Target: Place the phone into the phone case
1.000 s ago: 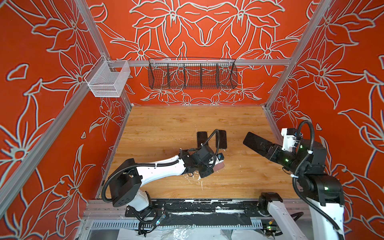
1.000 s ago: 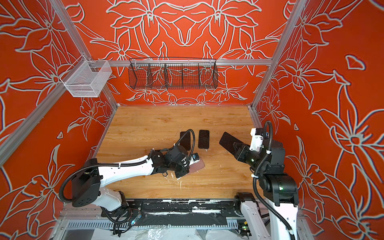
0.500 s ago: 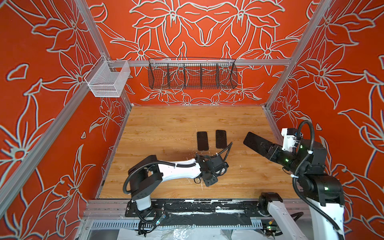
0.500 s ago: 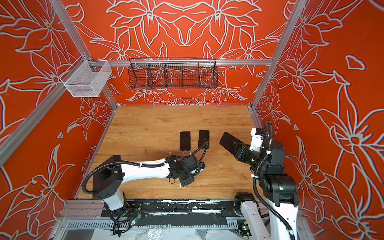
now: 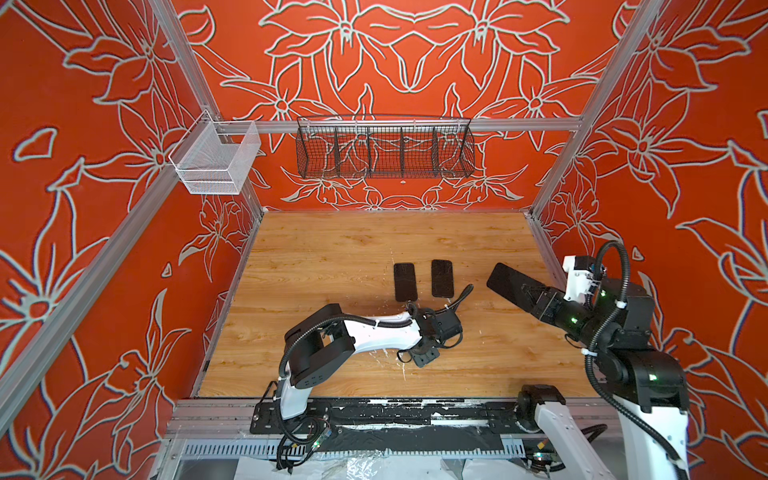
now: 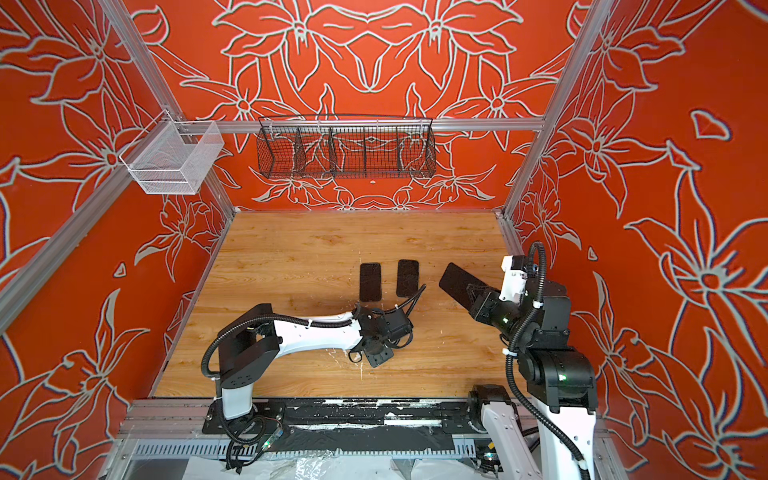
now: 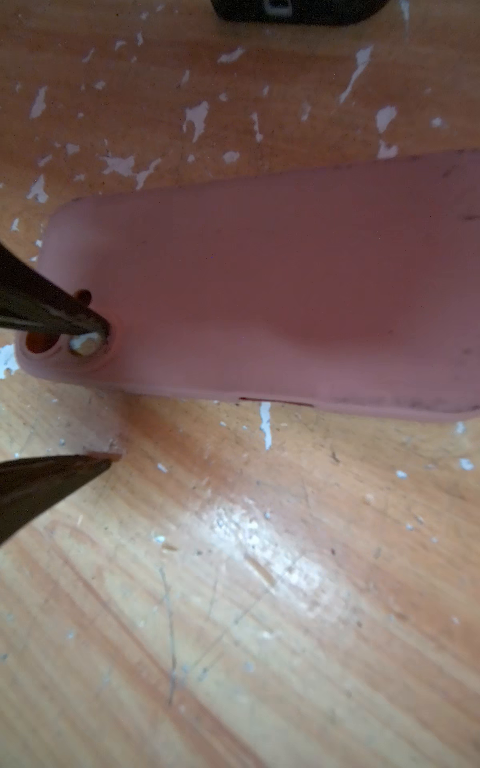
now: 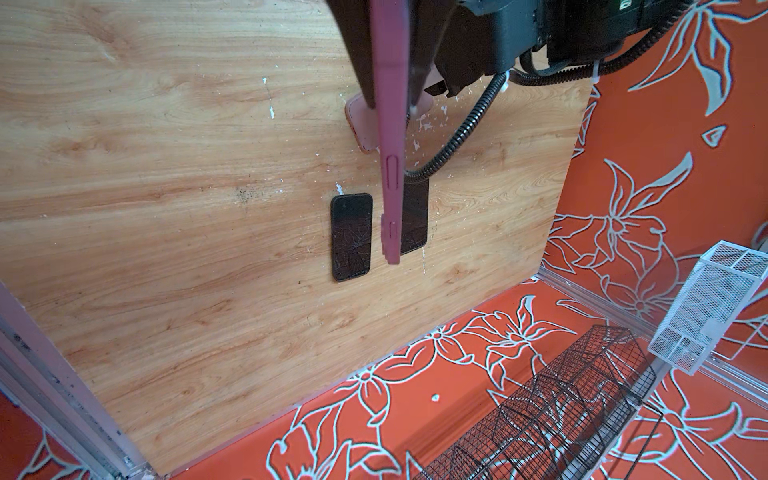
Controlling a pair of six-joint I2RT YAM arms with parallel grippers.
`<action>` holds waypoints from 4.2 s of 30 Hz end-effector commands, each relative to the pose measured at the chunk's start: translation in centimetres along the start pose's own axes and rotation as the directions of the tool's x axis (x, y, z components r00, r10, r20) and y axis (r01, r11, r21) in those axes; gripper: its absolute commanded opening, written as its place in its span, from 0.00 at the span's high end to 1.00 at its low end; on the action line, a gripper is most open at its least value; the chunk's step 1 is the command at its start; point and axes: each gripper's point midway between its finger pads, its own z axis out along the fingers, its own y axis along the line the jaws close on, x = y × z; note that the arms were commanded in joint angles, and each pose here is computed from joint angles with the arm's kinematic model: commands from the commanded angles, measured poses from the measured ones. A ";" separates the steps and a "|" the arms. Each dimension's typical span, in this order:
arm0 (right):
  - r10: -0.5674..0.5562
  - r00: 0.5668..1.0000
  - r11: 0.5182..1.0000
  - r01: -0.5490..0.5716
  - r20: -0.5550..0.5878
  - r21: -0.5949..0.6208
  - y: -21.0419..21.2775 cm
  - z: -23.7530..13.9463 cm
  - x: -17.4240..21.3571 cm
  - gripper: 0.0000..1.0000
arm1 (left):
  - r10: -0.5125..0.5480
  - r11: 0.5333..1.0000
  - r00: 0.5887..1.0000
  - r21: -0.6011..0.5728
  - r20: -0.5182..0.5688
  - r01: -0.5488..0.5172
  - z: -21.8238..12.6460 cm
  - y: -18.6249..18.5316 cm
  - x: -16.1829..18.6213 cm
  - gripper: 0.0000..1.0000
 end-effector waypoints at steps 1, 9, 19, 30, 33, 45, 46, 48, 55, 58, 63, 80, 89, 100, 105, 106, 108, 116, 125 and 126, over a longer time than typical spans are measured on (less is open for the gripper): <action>-0.023 0.997 0.999 0.026 0.074 -0.035 1.1 -0.7 -1.8 1.00 | 0.018 1.000 0.997 0.007 -0.069 -0.017 0.8 0.0 1.3 0.57; -0.026 0.997 0.999 0.029 0.078 -0.040 1.4 -0.9 -2.0 1.00 | 0.011 0.998 0.995 0.064 -0.098 -0.005 1.5 0.1 1.7 0.73; -0.031 0.996 0.999 0.034 0.089 -0.042 1.6 -1.3 -2.2 1.00 | 0.007 0.998 0.981 0.063 -0.193 0.005 3.7 0.2 3.7 0.90; -0.037 0.995 0.999 0.040 0.096 -0.033 1.7 -1.4 -2.7 1.00 | -0.016 0.993 1.000 0.119 0.006 0.015 -0.6 0.1 0.2 1.00; -0.035 0.994 0.999 0.038 0.102 -0.025 1.6 -1.6 -2.8 1.00 | -0.036 0.979 0.991 0.204 0.130 0.009 -4.1 -0.1 -1.7 1.00; -0.027 0.992 1.000 0.028 0.123 -0.012 1.6 -1.9 -3.3 1.00 | -0.377 0.793 0.881 0.592 0.285 0.147 -9.9 1.8 -3.3 1.00; -0.027 0.992 1.000 0.028 0.125 -0.013 1.6 -1.9 -3.4 1.00 | -0.412 0.762 0.865 0.628 0.284 0.157 -10.1 1.9 -3.4 1.00; -0.026 0.991 1.000 0.027 0.128 -0.010 1.6 -2.0 -3.4 1.00 | -0.487 0.695 0.827 0.697 0.280 0.174 -10.5 2.3 -3.9 1.00; -0.022 0.992 1.000 0.024 0.126 -0.015 1.7 -2.0 -3.5 1.00 | -0.676 0.500 0.708 0.833 0.204 0.237 -9.9 3.6 -4.5 1.00; -0.019 0.992 1.000 0.021 0.125 -0.015 1.7 -2.0 -3.4 1.00 | -0.745 0.426 0.643 0.869 0.179 0.252 -9.6 4.7 -4.5 1.00; -0.020 0.992 1.000 0.022 0.123 -0.013 1.7 -2.1 -3.3 1.00 | -0.813 0.331 0.566 0.910 0.139 0.251 -9.2 6.7 -4.2 1.00; -0.020 0.992 1.000 0.021 0.121 -0.007 1.6 -2.1 -3.3 1.00 | -0.911 0.148 0.413 0.937 0.005 0.316 -5.5 10.3 -2.1 1.00; -0.015 0.994 1.000 0.015 0.108 -0.004 1.2 -1.6 -2.9 1.00 | -0.752 0.618 0.599 0.610 0.275 0.495 -8.1 11.7 -1.4 0.59; -0.009 0.996 1.000 0.009 0.093 0.005 0.7 -1.5 -2.1 1.00 | -0.677 0.733 0.614 0.448 0.405 0.512 -11.2 14.0 -2.8 0.21; -0.003 0.997 1.000 0.003 0.075 0.007 0.4 -1.0 -1.7 1.00 | -0.633 0.774 0.627 0.377 0.455 0.508 -12.3 14.7 -2.9 0.02; -0.003 0.997 1.000 0.003 0.071 0.002 0.5 -0.9 -1.6 1.00 | -0.632 0.775 0.618 0.368 0.468 0.514 -12.7 15.0 -2.9 0.02; -0.011 0.998 0.999 0.013 0.062 -0.039 1.2 -0.8 -1.6 1.00 | -0.619 0.784 0.604 0.361 0.502 0.504 -13.9 15.3 -3.0 0.02; -0.033 0.998 0.911 0.008 -0.054 -0.412 7.1 0.2 -0.4 1.00 | -0.662 0.748 0.508 0.539 0.551 0.388 -20.3 15.2 -1.9 0.02; 0.021 0.993 0.863 -0.077 -0.117 -0.499 7.6 2.2 0.0 1.00 | -0.755 0.619 0.450 0.746 0.477 0.248 -23.8 14.2 -0.4 0.02; 0.024 0.993 0.870 -0.076 -0.113 -0.486 7.3 2.4 -0.1 1.00 | -0.764 0.604 0.451 0.757 0.461 0.250 -23.6 14.1 -0.4 0.02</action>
